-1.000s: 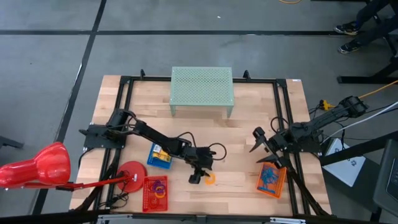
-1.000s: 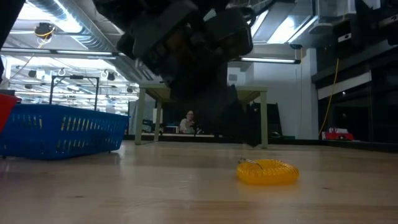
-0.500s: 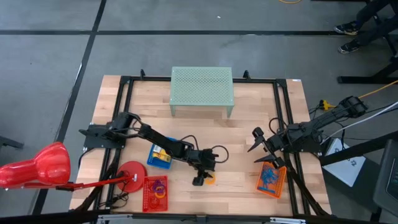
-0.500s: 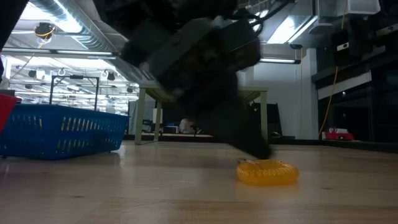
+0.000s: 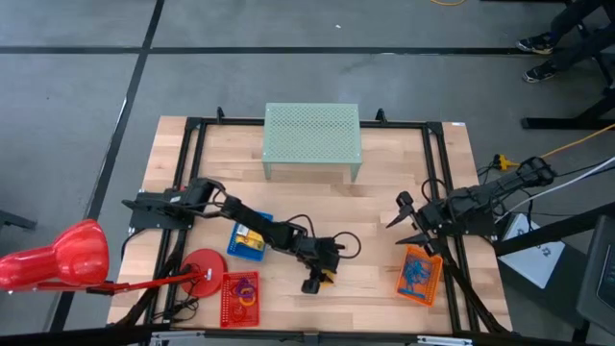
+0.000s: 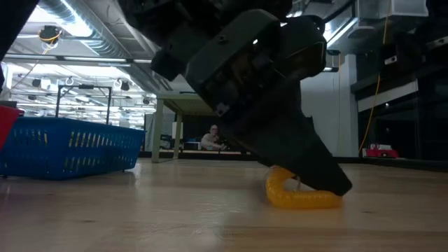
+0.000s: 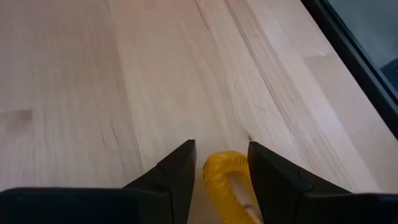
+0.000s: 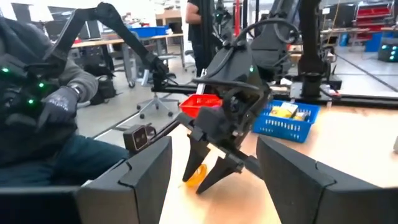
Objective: Pick & Place Office Desk Supplies
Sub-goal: Put the yellow spiral band into the red bin
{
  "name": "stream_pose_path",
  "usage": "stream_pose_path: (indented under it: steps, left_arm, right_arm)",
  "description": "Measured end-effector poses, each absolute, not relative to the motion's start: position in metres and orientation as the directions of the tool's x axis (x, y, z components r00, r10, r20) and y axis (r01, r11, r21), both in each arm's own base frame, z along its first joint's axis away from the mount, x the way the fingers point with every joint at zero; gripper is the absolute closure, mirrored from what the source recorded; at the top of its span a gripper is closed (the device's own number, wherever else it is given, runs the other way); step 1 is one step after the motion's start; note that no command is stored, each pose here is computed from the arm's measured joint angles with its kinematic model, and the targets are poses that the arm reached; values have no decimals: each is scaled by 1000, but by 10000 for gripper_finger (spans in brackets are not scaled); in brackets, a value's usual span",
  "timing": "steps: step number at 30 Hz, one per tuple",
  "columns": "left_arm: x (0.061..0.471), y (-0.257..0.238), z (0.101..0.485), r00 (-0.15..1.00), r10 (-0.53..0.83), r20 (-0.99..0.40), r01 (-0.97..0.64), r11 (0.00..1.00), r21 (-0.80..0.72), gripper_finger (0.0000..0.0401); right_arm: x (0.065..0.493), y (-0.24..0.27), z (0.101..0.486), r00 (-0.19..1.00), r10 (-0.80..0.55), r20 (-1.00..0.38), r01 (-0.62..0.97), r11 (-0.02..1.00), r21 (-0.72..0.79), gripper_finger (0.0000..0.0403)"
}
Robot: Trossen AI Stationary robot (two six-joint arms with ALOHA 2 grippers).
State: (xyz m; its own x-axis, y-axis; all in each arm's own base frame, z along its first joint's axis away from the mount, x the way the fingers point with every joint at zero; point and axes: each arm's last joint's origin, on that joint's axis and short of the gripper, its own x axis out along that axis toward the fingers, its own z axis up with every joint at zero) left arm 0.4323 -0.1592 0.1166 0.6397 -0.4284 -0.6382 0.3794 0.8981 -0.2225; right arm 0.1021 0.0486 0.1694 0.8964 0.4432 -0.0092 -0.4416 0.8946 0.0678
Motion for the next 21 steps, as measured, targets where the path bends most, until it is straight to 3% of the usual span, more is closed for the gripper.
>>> stream_pose_path:
  steps: [9, 17, 21]
  left_arm:
    - [434, -150, 114, 632, -408, -659, 383, 903, -193, 263]
    - [433, -149, 112, 634, -375, -677, 388, 911, -142, 377]
    - [433, -149, 112, 628, -388, -674, 407, 903, -140, 384]
  right_arm:
    - [101, 48, 169, 897, 443, -11, -441, 895, 60, 167]
    - [100, 49, 173, 873, 486, 28, -487, 872, 42, 167]
    - [100, 49, 172, 873, 487, 18, -487, 873, 31, 167]
